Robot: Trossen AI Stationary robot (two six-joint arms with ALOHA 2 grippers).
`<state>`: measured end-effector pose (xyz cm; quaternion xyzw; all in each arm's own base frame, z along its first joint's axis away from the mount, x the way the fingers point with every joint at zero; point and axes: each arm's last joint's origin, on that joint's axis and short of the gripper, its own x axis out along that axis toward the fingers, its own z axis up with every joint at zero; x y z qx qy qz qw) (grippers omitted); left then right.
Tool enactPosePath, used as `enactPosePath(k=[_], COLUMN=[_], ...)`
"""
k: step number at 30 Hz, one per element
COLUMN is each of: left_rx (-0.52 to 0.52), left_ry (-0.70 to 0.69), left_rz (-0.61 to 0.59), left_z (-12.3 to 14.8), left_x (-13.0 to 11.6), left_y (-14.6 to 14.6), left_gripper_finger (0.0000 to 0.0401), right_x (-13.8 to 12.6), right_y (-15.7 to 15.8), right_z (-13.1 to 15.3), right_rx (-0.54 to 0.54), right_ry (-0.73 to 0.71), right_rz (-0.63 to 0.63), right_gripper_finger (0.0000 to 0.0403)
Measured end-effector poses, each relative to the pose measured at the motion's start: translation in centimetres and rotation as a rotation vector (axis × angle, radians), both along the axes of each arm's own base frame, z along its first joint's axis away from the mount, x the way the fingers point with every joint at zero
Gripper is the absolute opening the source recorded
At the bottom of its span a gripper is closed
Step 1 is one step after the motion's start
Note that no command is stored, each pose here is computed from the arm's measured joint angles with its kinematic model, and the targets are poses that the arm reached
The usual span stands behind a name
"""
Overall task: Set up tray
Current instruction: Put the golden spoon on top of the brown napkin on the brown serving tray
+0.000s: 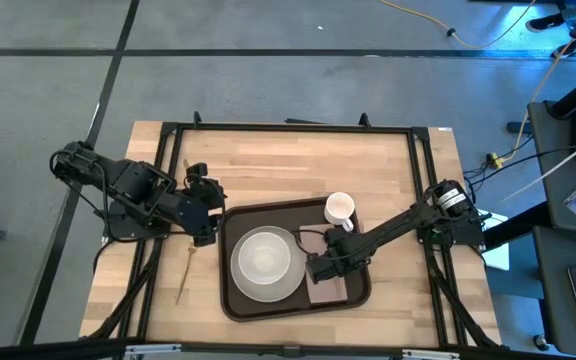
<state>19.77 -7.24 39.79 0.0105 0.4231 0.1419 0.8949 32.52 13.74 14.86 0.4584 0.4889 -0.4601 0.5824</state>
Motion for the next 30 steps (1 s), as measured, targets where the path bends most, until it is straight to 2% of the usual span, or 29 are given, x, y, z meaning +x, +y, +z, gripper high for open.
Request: enactPosePath(k=[11,24,30], left_rx=[0.001,-0.003,-0.002], left_ry=[0.0,-0.001,-0.001], left_rz=[0.001,0.002,0.002], left_z=[-0.01,-0.01,-0.01], left_x=[0.01,0.0,0.0], left_y=[0.02,-0.01,0.0], left_gripper_finger=[0.0198,0.0198,0.0198], right_x=[-0.06,0.34,-0.07], right_y=[-0.04,0.15,0.07], right_z=[0.04,0.07,0.04], right_rx=[-0.006,0.018,0.031], right_ry=[0.005,-0.036,0.013], right_rz=[0.011,-0.006,-0.031], right_gripper_finger=[0.0078,0.0126,0.0154])
